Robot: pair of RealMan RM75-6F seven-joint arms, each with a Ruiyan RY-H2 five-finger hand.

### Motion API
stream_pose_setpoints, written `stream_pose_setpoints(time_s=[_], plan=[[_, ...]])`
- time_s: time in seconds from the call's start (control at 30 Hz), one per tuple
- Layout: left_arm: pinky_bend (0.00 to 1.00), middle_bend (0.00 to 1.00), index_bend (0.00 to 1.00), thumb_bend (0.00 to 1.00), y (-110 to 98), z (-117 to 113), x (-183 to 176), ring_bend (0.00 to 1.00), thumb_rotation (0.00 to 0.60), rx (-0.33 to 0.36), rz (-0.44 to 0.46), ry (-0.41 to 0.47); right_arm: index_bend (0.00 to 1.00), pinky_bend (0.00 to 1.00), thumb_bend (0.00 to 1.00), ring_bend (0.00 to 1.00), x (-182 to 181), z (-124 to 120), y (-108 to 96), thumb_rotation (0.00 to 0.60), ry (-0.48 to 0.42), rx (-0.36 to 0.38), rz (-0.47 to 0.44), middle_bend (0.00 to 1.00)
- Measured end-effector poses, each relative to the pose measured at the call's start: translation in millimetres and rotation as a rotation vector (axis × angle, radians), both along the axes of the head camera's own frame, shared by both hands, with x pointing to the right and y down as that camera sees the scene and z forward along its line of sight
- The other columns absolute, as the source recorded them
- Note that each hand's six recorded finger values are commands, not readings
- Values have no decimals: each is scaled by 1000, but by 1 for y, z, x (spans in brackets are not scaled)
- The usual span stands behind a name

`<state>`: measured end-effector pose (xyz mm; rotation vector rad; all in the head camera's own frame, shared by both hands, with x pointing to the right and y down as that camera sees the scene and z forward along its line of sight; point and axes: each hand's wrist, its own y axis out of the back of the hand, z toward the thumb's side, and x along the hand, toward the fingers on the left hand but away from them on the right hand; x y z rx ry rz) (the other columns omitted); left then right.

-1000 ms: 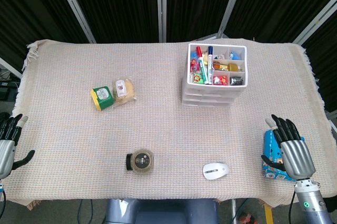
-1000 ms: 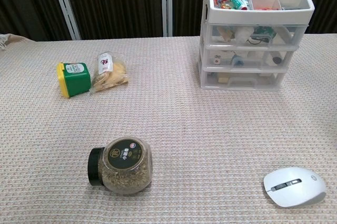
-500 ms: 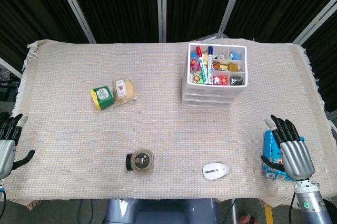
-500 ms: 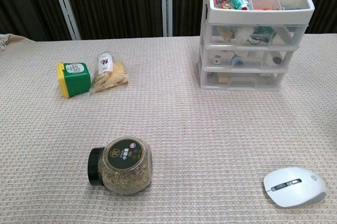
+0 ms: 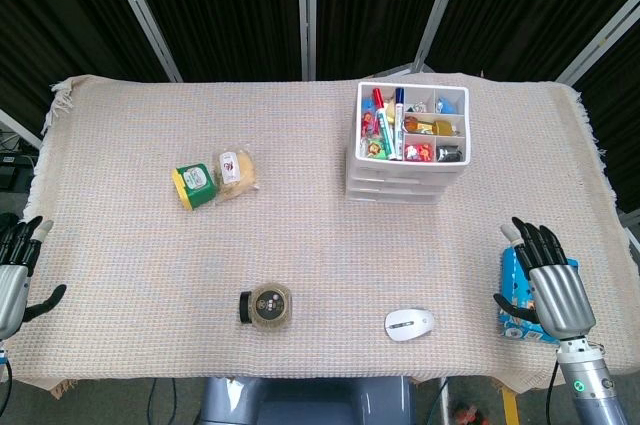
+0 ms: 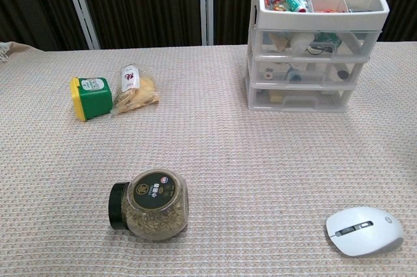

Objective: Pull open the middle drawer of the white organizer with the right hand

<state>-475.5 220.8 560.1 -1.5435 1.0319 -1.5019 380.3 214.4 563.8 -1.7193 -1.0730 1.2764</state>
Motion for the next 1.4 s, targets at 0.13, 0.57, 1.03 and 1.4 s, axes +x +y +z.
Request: stream_pose_setpoints(time_s=[0.13,0.57,1.03,1.4], plan=[[0,0,0,288,0,0,0,0,600,1,0,1,0,0,90,0,0,-1,1,600,-1,2,-1,0],[0,0,0,287,0,0,0,0,600,3,3,4,100,614,107,755,-5,-8,-2,600,-55,59,26,722],[0,0,0,288,-1,1,0,0,600,5,3,3,95,738,256,894,-45,0,-16,600,-570,-205,219,878],[0,0,0,287,-2,1,0,0,600,11,-5,11,89,737,286,894,-89,12,-43,600,-942,-524,400,877]])
